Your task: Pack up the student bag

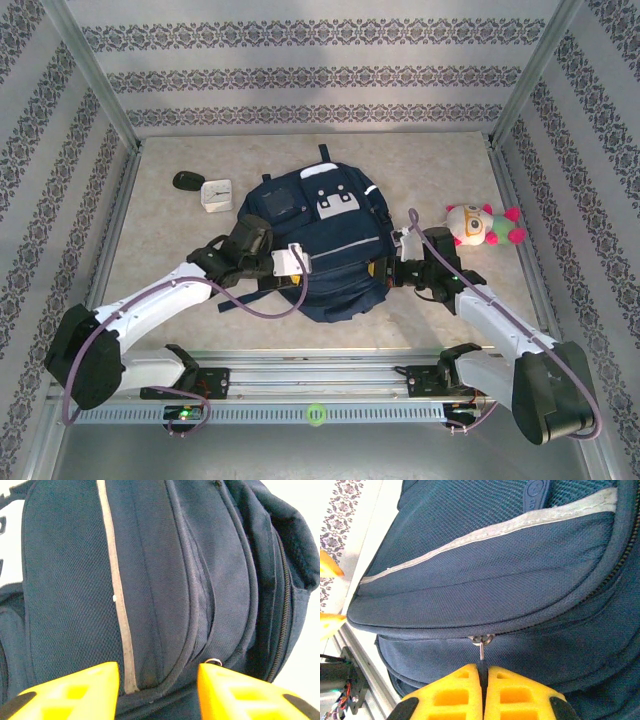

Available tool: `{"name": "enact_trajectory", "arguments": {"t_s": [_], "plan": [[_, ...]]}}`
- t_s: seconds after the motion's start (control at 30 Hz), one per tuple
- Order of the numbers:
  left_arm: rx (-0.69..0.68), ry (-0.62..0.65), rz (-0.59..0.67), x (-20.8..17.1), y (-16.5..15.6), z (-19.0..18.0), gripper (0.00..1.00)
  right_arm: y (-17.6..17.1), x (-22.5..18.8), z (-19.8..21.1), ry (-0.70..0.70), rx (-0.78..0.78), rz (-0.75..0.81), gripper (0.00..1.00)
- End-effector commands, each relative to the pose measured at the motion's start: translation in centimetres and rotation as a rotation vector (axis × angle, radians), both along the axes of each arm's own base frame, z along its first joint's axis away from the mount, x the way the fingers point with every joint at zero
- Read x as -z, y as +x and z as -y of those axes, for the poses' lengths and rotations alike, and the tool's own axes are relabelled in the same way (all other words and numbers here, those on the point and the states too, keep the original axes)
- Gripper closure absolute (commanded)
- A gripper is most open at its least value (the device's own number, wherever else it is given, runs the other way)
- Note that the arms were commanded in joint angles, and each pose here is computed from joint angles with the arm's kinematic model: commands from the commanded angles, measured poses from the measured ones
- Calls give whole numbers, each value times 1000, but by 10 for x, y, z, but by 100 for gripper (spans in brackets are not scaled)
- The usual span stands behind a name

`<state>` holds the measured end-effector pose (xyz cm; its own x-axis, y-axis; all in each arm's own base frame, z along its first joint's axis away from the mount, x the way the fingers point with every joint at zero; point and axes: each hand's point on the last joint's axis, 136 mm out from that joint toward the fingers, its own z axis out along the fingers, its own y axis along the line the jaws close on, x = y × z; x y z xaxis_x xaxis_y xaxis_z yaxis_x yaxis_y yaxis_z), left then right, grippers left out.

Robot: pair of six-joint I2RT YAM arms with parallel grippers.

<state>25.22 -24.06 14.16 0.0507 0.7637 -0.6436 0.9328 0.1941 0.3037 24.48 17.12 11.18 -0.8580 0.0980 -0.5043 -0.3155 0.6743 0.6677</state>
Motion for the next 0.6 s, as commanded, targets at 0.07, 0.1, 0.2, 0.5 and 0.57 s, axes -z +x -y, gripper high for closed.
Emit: {"name": "enact_trajectory", "arguments": {"t_s": [0.07,0.1,0.2,0.5,0.57], "plan": [[-147,-74,3,-39,11,23,39,9,-11,2,-4,36,55,100],[-126,-78,4,-41,8,33,37,9,-12,2,-3,36,57,100],[-94,-121,5,-47,5,64,37,8,-10,1,-2,33,54,100],[-133,-82,2,-1,24,126,38,11,-7,-2,4,20,44,100],[-162,-54,29,4,33,124,49,12,-9,-2,3,18,49,100]]}}
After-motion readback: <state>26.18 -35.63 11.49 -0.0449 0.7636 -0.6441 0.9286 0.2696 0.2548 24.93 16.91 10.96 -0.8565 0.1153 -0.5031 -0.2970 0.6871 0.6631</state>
